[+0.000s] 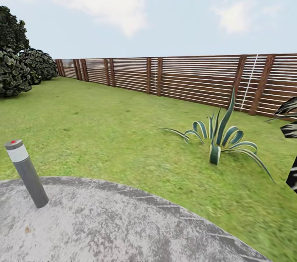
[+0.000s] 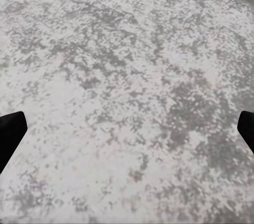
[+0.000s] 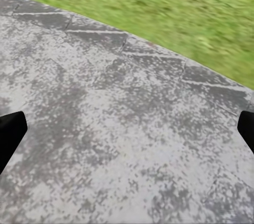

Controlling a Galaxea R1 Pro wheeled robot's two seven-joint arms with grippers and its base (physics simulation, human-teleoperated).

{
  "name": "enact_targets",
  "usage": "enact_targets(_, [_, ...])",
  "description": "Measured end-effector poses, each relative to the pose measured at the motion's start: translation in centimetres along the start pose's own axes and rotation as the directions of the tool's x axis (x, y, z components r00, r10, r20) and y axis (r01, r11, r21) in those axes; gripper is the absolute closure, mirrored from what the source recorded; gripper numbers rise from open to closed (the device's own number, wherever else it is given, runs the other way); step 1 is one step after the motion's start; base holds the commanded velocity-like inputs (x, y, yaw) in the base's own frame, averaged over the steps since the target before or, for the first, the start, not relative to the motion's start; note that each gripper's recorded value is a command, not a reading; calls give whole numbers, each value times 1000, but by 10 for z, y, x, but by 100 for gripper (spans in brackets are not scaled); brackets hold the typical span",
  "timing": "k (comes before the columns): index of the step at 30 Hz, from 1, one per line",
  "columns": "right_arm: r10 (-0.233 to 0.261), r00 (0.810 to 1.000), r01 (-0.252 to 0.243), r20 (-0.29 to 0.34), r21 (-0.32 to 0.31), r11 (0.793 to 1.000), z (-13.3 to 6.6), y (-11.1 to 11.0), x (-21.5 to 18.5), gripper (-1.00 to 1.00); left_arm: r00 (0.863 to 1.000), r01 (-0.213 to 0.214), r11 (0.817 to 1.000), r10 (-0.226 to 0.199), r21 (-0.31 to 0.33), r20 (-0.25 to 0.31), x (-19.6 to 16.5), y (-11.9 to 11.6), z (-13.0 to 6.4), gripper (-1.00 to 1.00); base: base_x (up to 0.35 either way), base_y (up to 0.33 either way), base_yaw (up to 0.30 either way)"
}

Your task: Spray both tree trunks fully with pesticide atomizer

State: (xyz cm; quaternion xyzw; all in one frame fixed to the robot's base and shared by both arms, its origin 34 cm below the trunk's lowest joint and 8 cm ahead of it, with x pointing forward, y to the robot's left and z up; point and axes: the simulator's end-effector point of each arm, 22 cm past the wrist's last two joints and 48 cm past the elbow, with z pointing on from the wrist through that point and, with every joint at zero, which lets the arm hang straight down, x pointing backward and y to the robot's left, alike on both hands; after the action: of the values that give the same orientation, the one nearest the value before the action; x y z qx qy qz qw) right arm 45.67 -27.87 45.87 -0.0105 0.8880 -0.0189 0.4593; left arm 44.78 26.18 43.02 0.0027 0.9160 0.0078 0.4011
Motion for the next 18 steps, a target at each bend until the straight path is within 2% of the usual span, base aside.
enact_targets(18, [-1,1000,1,3,-1,1000,16,1,32,-100,1000,1,1000,-1,-1,1,30,0,21,-100,0,0,10])
